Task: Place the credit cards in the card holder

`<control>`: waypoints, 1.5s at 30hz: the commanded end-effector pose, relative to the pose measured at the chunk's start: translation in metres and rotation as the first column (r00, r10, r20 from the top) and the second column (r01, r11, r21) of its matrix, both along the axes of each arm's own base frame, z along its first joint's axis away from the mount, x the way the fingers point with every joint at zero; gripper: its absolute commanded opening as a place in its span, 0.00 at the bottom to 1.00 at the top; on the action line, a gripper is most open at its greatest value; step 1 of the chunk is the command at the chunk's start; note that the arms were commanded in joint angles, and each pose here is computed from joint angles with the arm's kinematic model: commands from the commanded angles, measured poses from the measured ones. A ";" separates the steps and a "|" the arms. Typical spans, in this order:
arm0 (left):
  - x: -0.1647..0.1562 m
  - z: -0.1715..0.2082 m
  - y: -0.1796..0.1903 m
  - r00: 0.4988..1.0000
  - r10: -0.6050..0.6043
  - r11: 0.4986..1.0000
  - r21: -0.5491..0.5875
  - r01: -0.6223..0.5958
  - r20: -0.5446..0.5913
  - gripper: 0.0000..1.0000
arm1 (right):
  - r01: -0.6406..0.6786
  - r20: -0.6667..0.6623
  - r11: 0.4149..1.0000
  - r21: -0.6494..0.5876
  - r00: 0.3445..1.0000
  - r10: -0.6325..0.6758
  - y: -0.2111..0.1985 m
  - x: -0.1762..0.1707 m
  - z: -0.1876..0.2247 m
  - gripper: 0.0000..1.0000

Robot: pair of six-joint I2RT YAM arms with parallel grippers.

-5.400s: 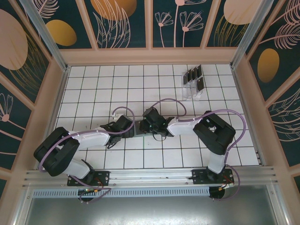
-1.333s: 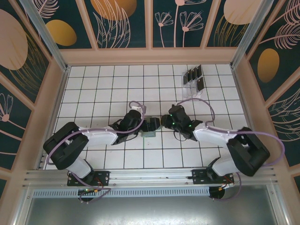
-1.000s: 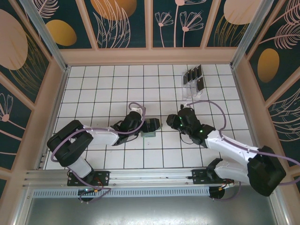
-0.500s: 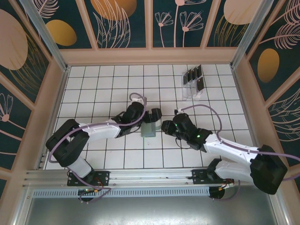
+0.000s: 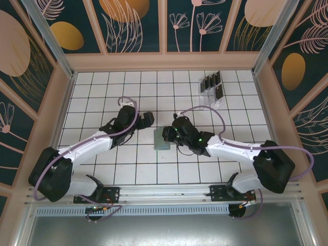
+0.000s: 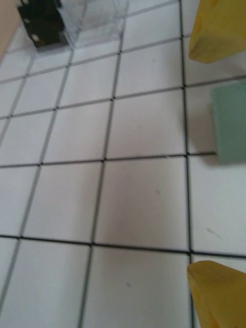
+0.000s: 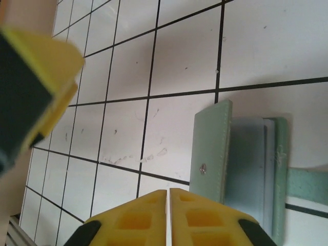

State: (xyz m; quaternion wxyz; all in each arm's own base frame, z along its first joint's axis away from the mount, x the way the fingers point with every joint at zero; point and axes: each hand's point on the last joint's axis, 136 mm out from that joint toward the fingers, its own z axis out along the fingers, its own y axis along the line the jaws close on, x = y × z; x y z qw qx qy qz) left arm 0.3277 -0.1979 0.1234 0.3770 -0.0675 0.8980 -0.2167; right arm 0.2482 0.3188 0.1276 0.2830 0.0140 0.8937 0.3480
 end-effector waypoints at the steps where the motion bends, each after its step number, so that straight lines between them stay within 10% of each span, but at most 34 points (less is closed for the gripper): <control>1: -0.026 -0.026 0.022 0.997 -0.005 0.996 0.089 0.013 -0.081 0.98 | -0.026 0.017 0.999 -0.026 0.999 0.027 0.010 0.011 -0.003 0.04; 45: -0.081 -0.083 -0.039 0.946 -0.270 0.955 0.079 0.287 -0.177 0.99 | -0.022 -0.120 0.992 -0.123 0.993 0.008 -0.005 0.022 -0.096 0.00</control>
